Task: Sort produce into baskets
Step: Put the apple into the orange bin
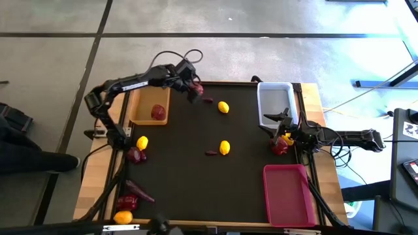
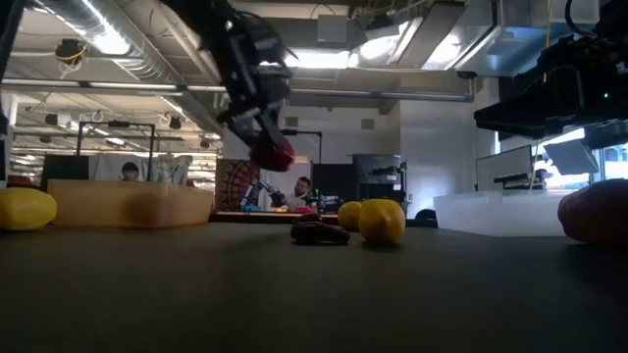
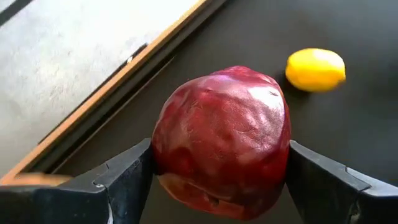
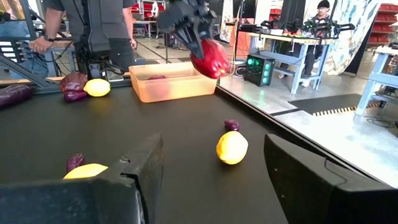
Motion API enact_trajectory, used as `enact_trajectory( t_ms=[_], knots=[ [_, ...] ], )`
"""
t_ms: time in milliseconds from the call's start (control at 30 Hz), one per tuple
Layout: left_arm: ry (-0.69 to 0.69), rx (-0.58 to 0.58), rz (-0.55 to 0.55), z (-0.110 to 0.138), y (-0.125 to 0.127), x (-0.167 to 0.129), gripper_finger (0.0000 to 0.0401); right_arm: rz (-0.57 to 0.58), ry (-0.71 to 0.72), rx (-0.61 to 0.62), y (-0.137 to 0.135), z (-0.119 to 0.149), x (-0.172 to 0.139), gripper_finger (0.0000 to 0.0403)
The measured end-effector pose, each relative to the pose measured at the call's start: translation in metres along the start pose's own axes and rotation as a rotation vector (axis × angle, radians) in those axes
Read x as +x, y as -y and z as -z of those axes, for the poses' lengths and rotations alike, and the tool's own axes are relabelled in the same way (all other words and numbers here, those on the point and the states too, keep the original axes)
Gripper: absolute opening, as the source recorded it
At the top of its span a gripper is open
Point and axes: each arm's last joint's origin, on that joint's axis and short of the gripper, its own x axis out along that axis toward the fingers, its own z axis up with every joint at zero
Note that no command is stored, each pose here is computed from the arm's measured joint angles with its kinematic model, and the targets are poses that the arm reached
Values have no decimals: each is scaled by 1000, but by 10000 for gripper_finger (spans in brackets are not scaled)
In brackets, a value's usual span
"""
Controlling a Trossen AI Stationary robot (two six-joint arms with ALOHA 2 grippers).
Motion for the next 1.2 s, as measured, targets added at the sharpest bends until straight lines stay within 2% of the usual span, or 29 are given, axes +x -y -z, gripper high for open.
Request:
enact_trajectory(
  t_ms=[233, 433, 633, 967, 1200],
  knots=[
    [-45, -65, -153, 18, -13, -46, 315, 1, 1, 0, 0, 0, 0, 239],
    [-183, -146, -294, 36, -29, -59, 316, 7, 1, 0, 0, 0, 0, 239],
    [-288, -210, -369, 51, -50, -47, 321, 7, 0, 0, 0, 0, 0, 239],
    [-393, -285, -421, 77, -72, -21, 322, 7, 0, 0, 0, 0, 0, 239],
    [-378, -282, -419, 89, -77, -3, 322, 7, 0, 0, 0, 0, 0, 239]
  ],
)
